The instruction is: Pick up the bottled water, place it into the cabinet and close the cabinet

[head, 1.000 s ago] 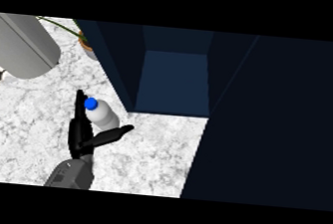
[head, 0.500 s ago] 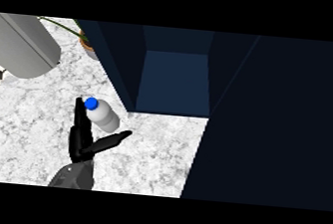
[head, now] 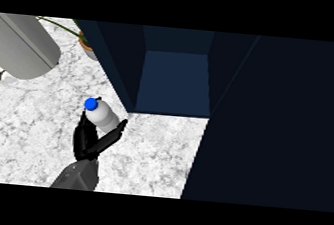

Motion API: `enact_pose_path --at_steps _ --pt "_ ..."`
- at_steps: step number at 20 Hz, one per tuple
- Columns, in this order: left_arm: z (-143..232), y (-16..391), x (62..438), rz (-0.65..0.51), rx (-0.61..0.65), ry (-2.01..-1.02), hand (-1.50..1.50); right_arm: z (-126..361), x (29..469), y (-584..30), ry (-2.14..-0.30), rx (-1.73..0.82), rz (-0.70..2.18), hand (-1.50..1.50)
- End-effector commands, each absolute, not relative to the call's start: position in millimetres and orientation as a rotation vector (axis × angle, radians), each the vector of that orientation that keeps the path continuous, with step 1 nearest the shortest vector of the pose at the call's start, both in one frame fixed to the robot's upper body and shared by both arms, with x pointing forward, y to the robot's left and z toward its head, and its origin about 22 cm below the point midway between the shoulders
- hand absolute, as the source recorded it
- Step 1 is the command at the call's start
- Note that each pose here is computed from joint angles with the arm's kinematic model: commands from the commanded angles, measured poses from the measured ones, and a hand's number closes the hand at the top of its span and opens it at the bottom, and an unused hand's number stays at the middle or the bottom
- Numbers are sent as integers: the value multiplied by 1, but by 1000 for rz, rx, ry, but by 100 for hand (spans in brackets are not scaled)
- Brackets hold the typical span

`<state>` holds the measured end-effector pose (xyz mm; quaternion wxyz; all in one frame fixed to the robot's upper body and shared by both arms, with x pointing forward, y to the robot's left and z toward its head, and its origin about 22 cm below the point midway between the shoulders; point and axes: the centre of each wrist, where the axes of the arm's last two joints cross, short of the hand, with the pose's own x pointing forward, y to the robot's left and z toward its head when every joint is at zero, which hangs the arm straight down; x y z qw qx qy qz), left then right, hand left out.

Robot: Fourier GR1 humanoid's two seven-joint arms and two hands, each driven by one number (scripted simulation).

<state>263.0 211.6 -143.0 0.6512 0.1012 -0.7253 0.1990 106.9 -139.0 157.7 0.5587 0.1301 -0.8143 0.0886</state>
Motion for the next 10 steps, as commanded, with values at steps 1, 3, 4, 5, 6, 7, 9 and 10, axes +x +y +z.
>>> enact_pose_path --at_steps 1,3,4,5,6,7,9,10 --pt "-155 212 257 481 217 -1666 150 184 90 -162 -1985 257 210 -150" --pt "-144 214 268 489 193 -1675 150 178 83 -149 -1977 262 192 -150" --pt "-153 215 259 500 174 -1680 150 176 89 -155 -1980 259 195 -150" --pt "-143 210 275 513 167 -1657 150 163 92 -150 -1985 239 206 -150" --pt "-148 210 266 498 143 -1681 150 179 80 -153 -1989 248 196 -150" --pt "-145 222 274 548 133 -1674 150 172 89 -148 -1983 267 210 -150" --pt "-141 214 273 510 104 -1681 150 173 83 -147 -1987 228 193 -150" --pt "-148 206 269 556 92 -1716 150 171 88 -147 -1988 262 206 -150"
